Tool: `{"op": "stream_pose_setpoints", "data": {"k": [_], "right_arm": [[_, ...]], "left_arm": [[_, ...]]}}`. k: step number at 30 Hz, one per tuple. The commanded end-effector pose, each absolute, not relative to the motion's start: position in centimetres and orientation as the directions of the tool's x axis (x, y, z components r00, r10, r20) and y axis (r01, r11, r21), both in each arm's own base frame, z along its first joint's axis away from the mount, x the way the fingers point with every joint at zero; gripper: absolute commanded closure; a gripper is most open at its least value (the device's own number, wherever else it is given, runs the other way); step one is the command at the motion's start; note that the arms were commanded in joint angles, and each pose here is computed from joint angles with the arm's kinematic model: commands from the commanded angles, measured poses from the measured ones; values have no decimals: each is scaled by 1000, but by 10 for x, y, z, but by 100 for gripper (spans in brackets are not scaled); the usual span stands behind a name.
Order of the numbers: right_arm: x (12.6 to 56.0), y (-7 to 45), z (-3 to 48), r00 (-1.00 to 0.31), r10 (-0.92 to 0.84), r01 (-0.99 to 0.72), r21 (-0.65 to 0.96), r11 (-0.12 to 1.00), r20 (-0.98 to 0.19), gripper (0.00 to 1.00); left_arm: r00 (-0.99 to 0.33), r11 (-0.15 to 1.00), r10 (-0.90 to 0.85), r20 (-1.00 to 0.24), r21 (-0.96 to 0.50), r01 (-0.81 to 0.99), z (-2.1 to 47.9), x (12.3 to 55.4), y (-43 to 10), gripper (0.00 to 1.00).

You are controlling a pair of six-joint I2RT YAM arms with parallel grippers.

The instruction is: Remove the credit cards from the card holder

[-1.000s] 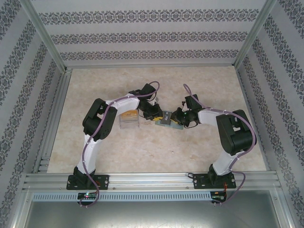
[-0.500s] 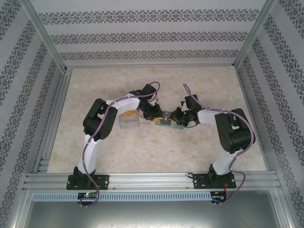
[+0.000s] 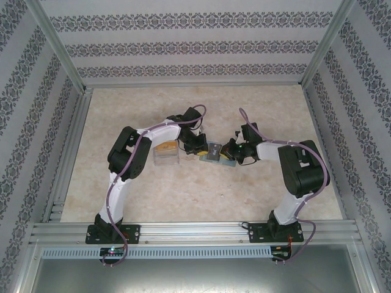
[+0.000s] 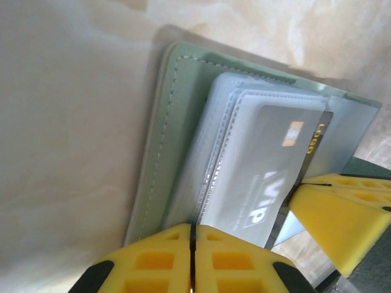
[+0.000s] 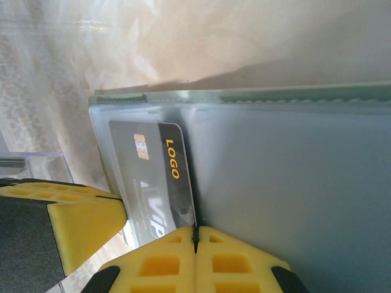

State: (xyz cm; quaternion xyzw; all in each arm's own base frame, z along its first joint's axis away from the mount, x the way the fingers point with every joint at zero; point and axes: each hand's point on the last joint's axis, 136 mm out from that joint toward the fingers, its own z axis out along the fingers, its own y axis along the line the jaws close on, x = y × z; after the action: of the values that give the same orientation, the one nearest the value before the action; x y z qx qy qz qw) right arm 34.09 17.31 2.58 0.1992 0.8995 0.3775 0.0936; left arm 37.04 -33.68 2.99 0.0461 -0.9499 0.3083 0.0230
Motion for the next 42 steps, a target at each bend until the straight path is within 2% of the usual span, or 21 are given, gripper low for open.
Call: {"op": "stream_pose_setpoints", "data": {"k": [1,6,8,10,21,23,28,42], "right_arm": [[335,165,27,-903,429,284,712,643,-28,100],[334,165,27,-904,427,280,720,635,-26,100],[335,167,26,-907,421,276,725,631,-21,84],[336,170,25,-909,416,272,727,631,-21,80],[339,179,14,-916,400,269,734,623,-4,78],[339,181,14,-919,395,265,735,624,-4,79],[338,177,15,-916,400,265,734,625,-11,100],[324,129,33,-890,452,257,749,610,-62,100]], "left_arm": [[-993,850,-65,102,-516,-109,15,361,-330,92],[-992,847,-64,105,-521,-109,15,361,-330,92],[-993,845,-61,106,-524,-108,15,361,-331,92],[-993,844,-58,104,-527,-104,16,361,-332,92],[-992,842,-49,113,-529,-102,15,359,-333,92],[-992,842,-50,114,-529,-103,15,359,-333,92],[-993,844,-48,109,-527,-99,16,360,-333,92],[-994,847,-40,103,-524,-89,18,362,-331,93]]}}
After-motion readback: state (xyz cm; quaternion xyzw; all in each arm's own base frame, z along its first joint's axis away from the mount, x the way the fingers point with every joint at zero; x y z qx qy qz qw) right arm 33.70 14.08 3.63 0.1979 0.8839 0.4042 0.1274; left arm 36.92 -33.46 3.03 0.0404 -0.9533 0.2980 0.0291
